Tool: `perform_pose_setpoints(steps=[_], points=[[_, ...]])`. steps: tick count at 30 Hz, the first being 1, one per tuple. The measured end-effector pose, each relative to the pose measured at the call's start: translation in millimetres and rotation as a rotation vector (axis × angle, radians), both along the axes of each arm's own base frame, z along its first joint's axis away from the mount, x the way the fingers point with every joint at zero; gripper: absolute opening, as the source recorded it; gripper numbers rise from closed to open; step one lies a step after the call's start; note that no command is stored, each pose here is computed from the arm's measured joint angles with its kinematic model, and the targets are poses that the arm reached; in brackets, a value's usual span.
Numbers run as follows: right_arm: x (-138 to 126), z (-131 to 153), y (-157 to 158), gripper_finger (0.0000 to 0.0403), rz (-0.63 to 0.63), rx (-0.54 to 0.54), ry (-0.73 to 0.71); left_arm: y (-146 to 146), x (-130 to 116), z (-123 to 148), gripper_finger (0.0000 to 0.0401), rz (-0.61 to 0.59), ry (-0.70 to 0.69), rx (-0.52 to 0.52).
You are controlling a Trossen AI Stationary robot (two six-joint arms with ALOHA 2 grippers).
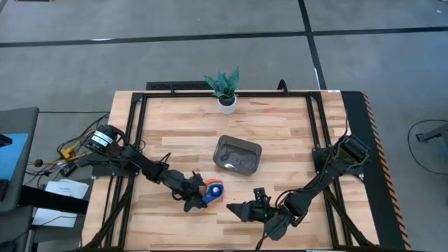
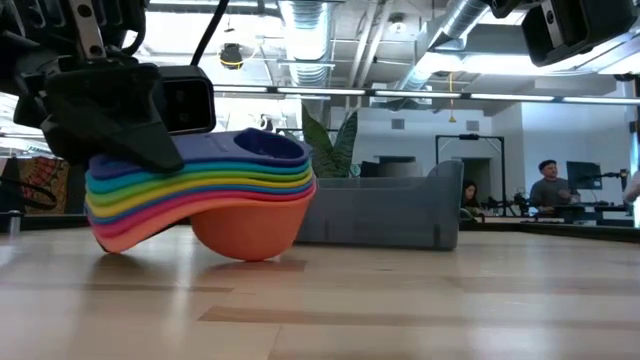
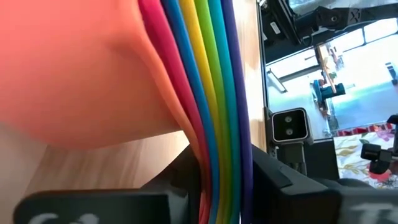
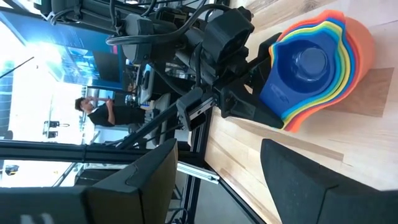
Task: Nest measuring cups in basket
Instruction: Put the stacked measuring cups into the black bin
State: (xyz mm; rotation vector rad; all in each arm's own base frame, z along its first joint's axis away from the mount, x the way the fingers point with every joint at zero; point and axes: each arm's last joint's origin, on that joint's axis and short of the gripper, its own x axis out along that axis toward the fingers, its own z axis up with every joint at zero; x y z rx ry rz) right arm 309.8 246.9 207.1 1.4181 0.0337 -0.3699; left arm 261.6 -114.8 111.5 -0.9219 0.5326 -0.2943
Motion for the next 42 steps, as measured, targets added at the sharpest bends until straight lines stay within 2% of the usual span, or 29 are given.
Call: perform_pose_setpoints(steps=[8,17,20,24,29,33,42], points=[[0,0,0,0.0255,0.0,0.003,-0.001,0,1,1,0.0092,0.008,-0.008,-0.018],[-1,1,1,0.0255,0.003,0.004,-0.001,16,11,19,0.0074,0.04,-0.139,-0.157],[-4,10,0,0.0255,-0.002,-0.003,-0.019,23,13,23,0.0079,0.063,-0.169,-0.193],[-16,32,-3,0.0255,-0.033,-0.065,-0.042,31,17,28,0.0079,0.099,-0.219,-0.221],[-36,60,-14,0.0255,-0.026,-0.136,-0.003,38,34,42,0.0078,0.138,-0.276,-0.228],[-48,76,-27,0.0255,-0.023,-0.169,0.03,42,54,55,0.0084,0.163,-0.295,-0.185],[-65,89,-39,0.0255,-0.005,-0.227,0.089,68,76,66,0.0085,0.356,-0.278,-0.119]])
